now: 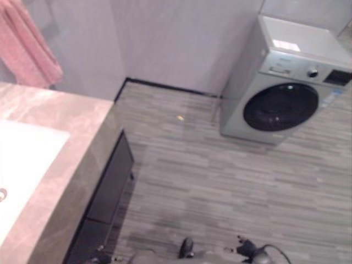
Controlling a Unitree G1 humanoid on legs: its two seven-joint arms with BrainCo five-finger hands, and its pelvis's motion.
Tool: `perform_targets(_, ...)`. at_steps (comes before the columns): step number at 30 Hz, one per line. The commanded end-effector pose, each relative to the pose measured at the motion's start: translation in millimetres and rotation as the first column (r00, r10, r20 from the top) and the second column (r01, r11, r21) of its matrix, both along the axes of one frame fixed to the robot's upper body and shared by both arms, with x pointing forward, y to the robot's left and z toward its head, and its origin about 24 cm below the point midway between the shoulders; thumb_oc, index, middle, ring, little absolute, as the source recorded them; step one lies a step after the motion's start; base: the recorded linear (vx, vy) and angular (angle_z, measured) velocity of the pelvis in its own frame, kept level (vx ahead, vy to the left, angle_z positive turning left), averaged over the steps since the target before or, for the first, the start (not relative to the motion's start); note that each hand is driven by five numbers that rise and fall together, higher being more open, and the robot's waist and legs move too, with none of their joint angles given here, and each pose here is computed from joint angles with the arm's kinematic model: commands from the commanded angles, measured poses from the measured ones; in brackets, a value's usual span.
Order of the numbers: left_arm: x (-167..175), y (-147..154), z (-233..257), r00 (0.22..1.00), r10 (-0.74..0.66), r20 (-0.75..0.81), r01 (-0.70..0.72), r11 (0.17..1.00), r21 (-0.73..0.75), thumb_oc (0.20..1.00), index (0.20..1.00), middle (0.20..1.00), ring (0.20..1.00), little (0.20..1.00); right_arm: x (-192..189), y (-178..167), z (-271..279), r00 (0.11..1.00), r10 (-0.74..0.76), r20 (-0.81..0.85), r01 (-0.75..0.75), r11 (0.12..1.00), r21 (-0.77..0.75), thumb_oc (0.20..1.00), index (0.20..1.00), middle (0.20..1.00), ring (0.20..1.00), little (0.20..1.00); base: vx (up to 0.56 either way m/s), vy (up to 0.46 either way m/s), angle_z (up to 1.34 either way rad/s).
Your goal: Put brush and paste in cup on sink, flatten towel.
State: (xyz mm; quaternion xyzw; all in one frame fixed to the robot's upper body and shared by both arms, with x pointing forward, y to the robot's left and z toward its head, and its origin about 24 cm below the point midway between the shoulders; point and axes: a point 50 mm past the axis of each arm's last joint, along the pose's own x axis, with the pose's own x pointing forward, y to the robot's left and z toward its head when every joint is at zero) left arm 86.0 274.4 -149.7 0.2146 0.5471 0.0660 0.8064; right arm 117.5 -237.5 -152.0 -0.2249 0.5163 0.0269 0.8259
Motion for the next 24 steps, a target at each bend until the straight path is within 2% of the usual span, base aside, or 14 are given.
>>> perform_targets(1, 29, 6, 10, 0.996, -0.026, 0.086, 0.023, 0.999, 0.035, 1.000, 1.000, 1.000, 1.000, 1.000, 25, -24, 17, 0.995, 0.028, 0.091, -0.021, 0.997, -0.073, 1.000, 1.000, 1.000, 1.000, 1.000, 0.19, -0.037, -0.24)
perform_targets(4, 30, 12, 12, 0.995, -0.004, 0.095, 0.000, 0.999, 0.042, 1.000, 1.000, 1.000, 1.000, 1.000, 36, -28, 23, 0.992, 0.045, 0.121, -0.034, 0.996, -0.087, 1.000, 1.000, 1.000, 1.000, 1.000, 0.22, 0.008, 0.15)
perform_targets(8, 13, 14, 9, 0.999, -0.001, 0.052, -0.001, 0.999, 0.043, 1.000, 1.000, 1.000, 1.000, 1.000, 48, -19, 28, 0.980, 0.094, 0.174, -0.081, 0.993, -0.081, 1.000, 1.000, 1.000, 1.000, 1.000, 0.25, 0.079, 0.04)
perform_targets(12, -6, 22, 7, 0.999, 0.044, 0.009, -0.044, 0.998, 0.050, 1.000, 1.000, 1.000, 1.000, 1.000, 72, 9, 34, 0.949, 0.199, 0.243, -0.194, 0.980, -0.045, 1.000, 1.000, 1.000, 1.000, 1.000, 0.52, 0.186, -0.49)
perform_targets(15, -13, 32, 9, 0.996, 0.089, -0.006, -0.088, 0.994, 0.069, 1.000, 1.000, 1.000, 1.000, 1.000, 75, 24, 33, 0.949, 0.173, 0.265, -0.180, 0.984, 0.005, 1.000, 1.000, 1.000, 1.000, 1.000, 0.53, 0.371, -0.39)
perform_targets(20, 7, 30, 14, 0.998, 0.045, 0.044, -0.048, 0.996, 0.081, 1.000, 1.000, 1.000, 1.000, 1.000, 78, 30, 36, 0.940, 0.169, 0.297, -0.185, 0.982, 0.026, 1.000, 1.000, 1.000, 1.000, 1.000, 0.26, 0.202, 0.62)
perform_targets(24, 25, 27, 17, 0.997, -0.013, 0.078, 0.007, 0.996, 0.087, 1.000, 1.000, 1.000, 1.000, 1.000, 69, 31, 30, 0.952, 0.156, 0.264, -0.173, 0.984, 0.043, 1.000, 1.000, 1.000, 1.000, 1.000, 0.33, -0.024, 0.63)
